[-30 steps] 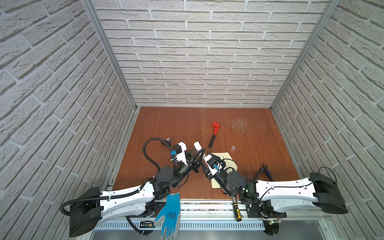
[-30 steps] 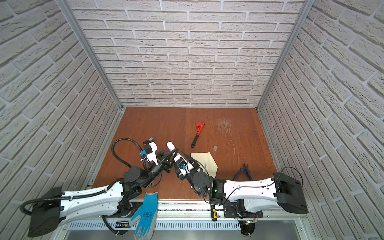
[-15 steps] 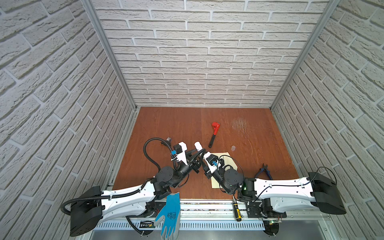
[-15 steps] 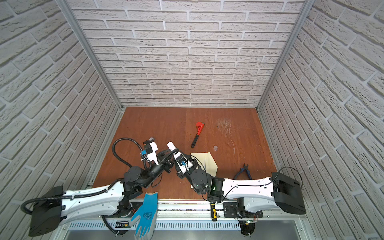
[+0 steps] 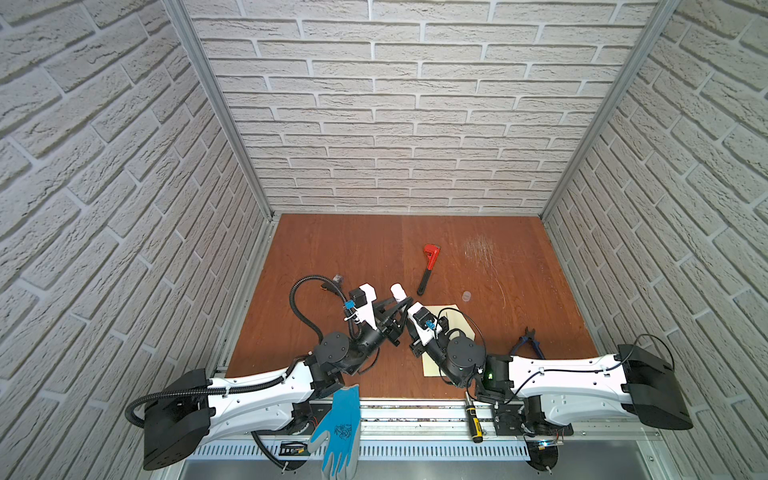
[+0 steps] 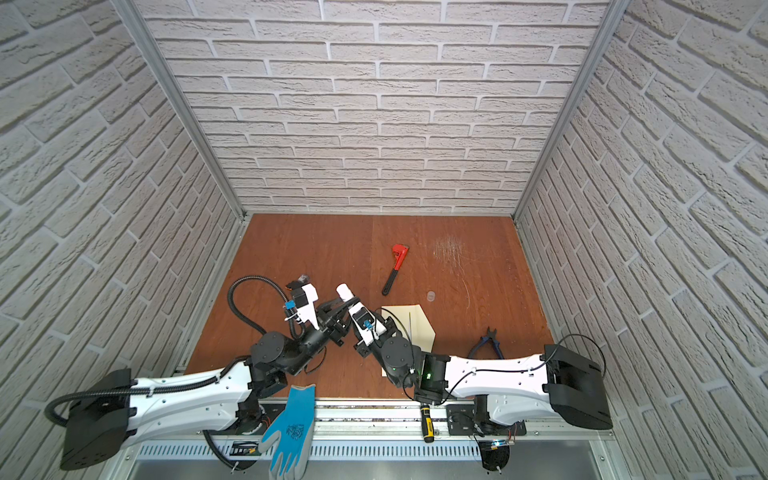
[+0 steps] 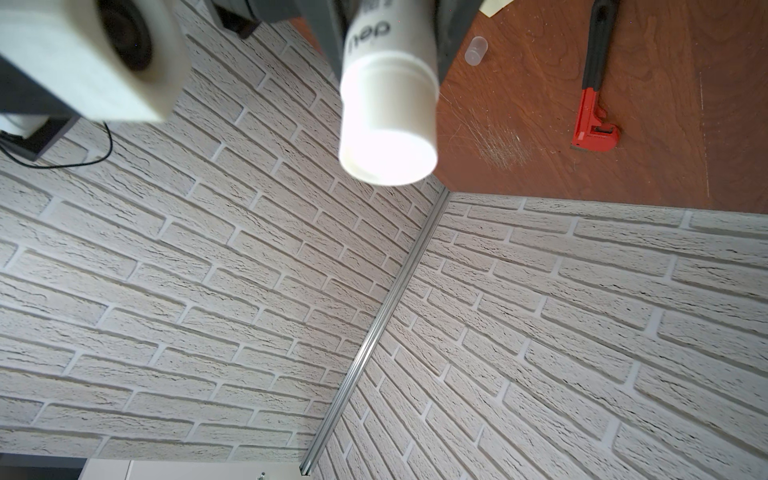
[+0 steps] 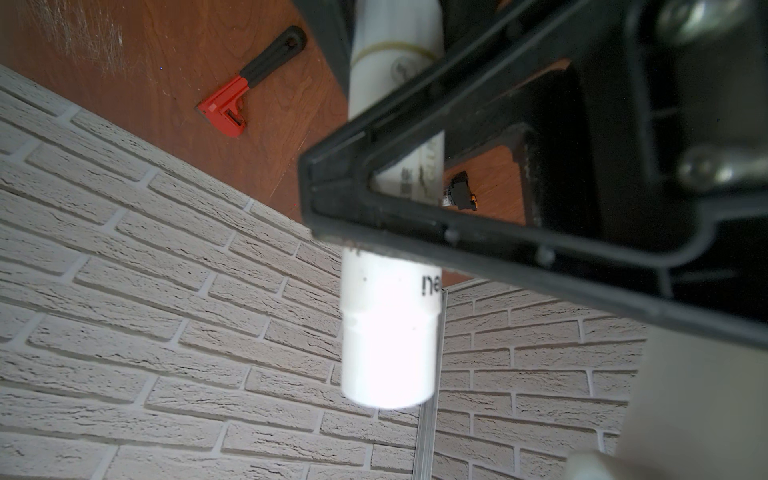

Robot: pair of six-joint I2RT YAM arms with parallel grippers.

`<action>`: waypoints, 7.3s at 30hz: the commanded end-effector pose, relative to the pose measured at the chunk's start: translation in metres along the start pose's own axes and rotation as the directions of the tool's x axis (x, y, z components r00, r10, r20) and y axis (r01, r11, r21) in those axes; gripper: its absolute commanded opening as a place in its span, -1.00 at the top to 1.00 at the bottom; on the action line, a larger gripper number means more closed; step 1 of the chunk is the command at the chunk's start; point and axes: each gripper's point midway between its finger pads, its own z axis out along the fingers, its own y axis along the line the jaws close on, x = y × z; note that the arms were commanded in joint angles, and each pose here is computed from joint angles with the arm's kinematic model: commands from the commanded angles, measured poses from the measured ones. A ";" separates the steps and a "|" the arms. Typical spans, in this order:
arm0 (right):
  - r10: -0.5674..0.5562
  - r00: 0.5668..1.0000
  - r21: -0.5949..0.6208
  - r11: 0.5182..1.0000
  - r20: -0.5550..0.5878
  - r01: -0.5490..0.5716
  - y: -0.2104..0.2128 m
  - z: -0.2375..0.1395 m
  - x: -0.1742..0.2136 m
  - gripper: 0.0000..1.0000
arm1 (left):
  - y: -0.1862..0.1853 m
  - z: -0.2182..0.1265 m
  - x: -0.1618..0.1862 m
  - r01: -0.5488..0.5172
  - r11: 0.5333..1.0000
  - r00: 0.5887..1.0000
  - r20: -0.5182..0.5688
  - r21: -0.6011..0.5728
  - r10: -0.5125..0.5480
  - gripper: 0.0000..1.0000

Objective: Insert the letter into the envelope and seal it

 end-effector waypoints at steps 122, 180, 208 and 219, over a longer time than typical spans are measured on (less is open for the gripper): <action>0.091 0.986 -0.589 0.793 -0.141 -0.158 0.040 -0.092 -0.047 0.26 | -0.087 -0.036 -0.005 0.047 0.851 0.977 -0.202 0.524 0.070 1.00; 0.013 1.000 -0.020 1.000 0.004 -0.013 -0.006 -0.014 -0.012 0.10 | -0.023 0.006 -0.015 0.003 0.999 0.998 -0.062 0.033 -0.001 1.00; 0.071 0.996 -0.368 0.929 0.045 -0.050 0.027 -0.050 -0.039 0.88 | -0.027 -0.010 0.001 0.045 0.984 0.979 -0.204 0.171 -0.009 1.00; 0.189 0.977 -0.687 0.698 -0.093 -0.201 0.046 -0.101 -0.057 0.88 | -0.078 -0.056 0.010 0.081 0.847 0.957 -0.280 0.525 0.082 1.00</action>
